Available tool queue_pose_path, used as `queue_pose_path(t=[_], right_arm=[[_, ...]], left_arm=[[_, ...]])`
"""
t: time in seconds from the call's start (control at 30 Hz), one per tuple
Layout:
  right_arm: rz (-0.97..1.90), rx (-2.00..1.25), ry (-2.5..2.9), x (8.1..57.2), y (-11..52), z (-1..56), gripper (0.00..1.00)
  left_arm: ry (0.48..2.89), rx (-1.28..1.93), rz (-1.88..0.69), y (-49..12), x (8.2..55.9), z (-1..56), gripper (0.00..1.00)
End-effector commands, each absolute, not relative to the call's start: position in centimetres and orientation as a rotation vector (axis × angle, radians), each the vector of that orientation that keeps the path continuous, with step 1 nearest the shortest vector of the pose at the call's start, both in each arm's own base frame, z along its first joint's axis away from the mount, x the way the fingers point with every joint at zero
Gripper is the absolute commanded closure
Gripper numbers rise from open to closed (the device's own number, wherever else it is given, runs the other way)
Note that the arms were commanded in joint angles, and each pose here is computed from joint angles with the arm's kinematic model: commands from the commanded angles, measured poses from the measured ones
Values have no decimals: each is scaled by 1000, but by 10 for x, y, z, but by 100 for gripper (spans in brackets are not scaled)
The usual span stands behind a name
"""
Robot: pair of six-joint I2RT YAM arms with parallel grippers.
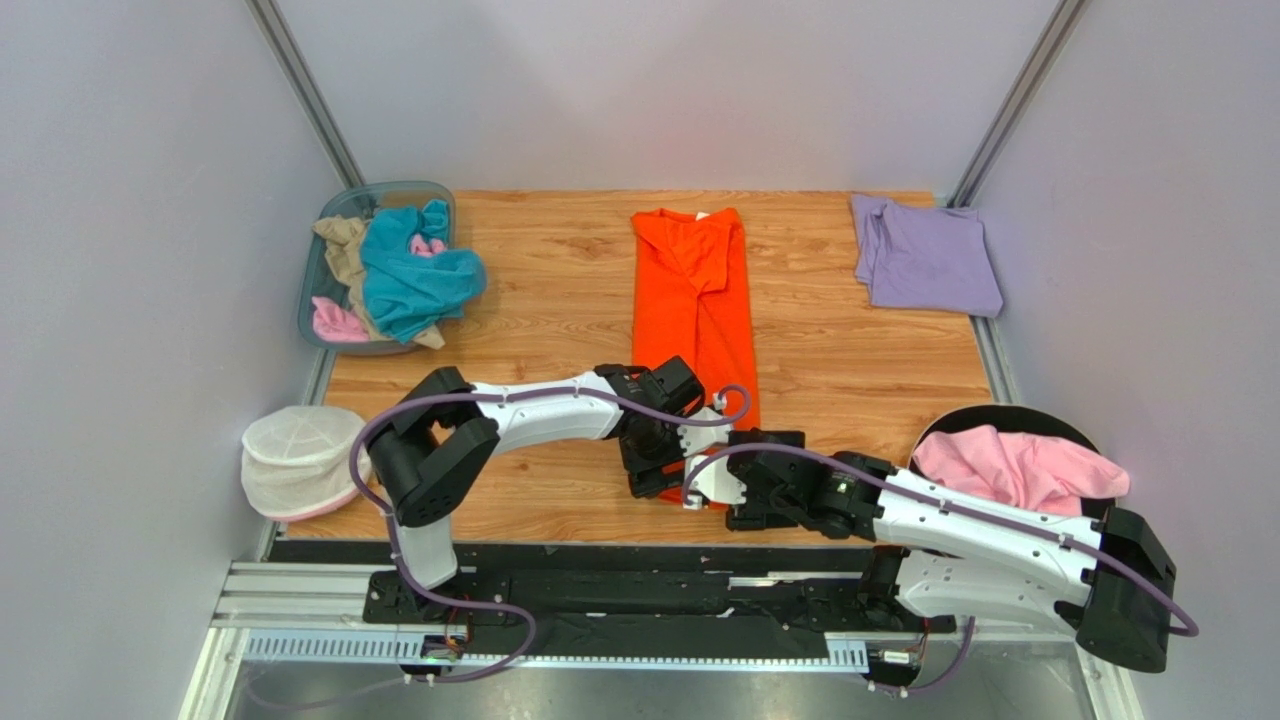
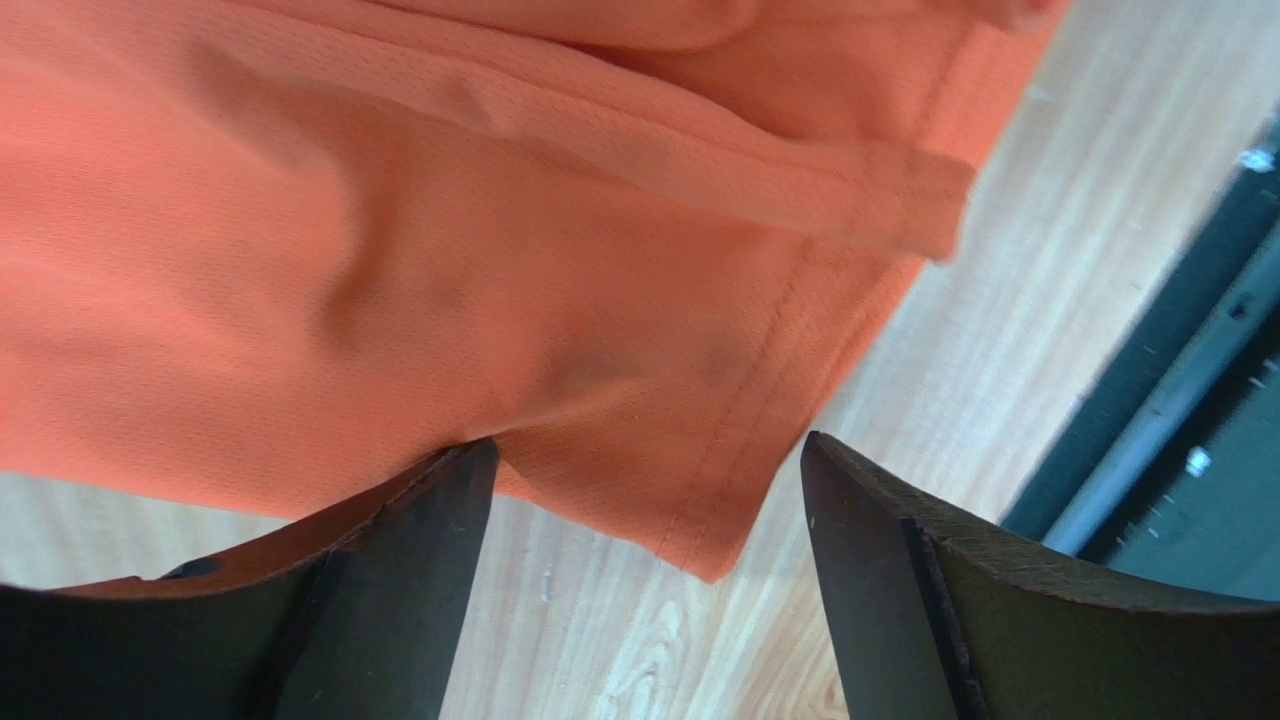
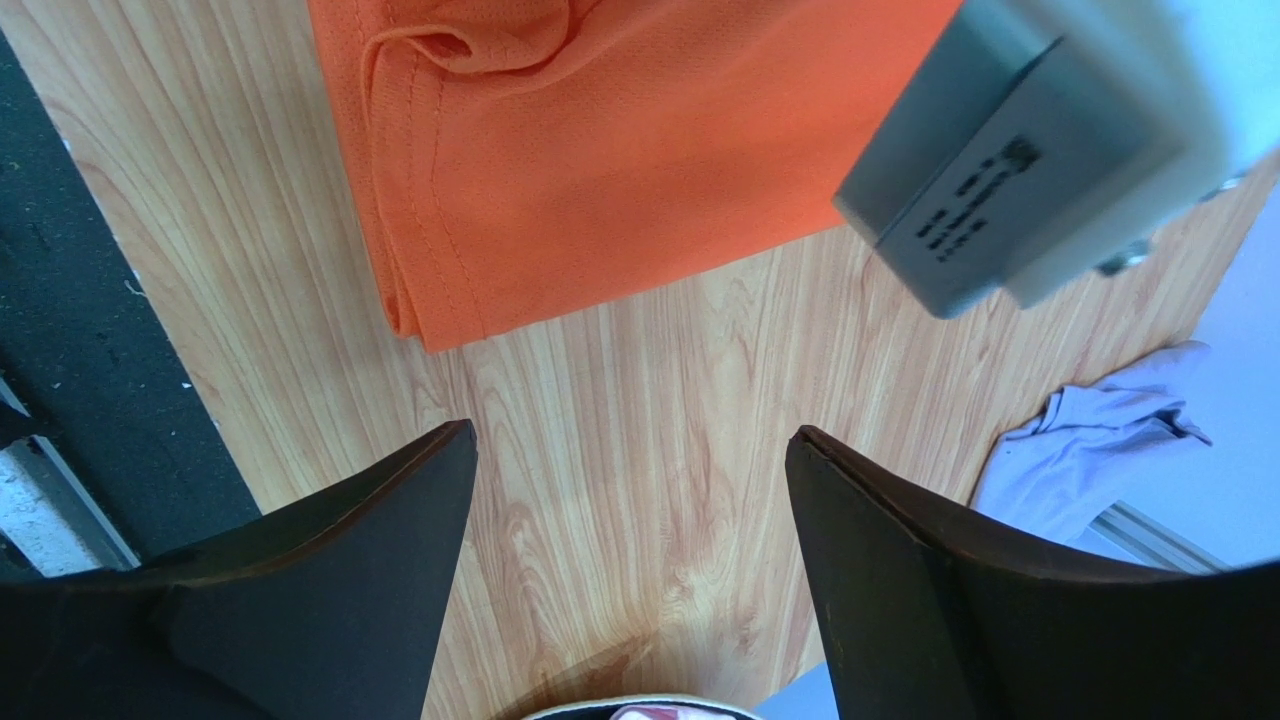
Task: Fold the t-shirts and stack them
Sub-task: Fold the tshirt
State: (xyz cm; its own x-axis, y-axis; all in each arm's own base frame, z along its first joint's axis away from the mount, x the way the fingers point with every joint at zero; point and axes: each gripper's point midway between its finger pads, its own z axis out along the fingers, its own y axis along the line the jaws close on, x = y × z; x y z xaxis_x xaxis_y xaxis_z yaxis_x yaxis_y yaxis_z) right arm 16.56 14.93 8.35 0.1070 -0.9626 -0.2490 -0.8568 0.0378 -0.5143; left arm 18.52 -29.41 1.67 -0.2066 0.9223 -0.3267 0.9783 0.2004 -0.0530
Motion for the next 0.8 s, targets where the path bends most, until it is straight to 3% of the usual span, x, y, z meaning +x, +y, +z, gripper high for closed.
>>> queue_pose_path(t=[0.0,0.07,0.17,0.23,0.3,0.37,0.5,0.57,0.77], right_arm=[[-265,-1765,1726,175,157,96,20],[-271,-1763,1725,176,157,96,20],[-274,-1760,1720,177,157,97,20],[-289,-1756,1716,179,157,99,20],[-290,-1757,1716,179,156,98,20],[-281,-1760,1722,177,156,94,20],[-264,-1779,1732,174,155,87,20],[-227,-1790,1736,170,159,86,20],[-113,-1841,1761,158,173,75,20]], left_arm=[[2431,1857,-163,-260,178,-24,21],[2439,1891,-94,-256,175,-30,27],[2424,1934,-51,-256,170,-34,47],[2410,1953,-28,-257,167,-35,53],[2407,1969,-33,-258,165,-36,65],[2410,1982,-70,-259,160,-33,71],[2387,2016,-172,-263,150,-22,95],[2357,2023,-217,-269,150,-14,100],[2295,2055,-318,-283,149,6,100]])
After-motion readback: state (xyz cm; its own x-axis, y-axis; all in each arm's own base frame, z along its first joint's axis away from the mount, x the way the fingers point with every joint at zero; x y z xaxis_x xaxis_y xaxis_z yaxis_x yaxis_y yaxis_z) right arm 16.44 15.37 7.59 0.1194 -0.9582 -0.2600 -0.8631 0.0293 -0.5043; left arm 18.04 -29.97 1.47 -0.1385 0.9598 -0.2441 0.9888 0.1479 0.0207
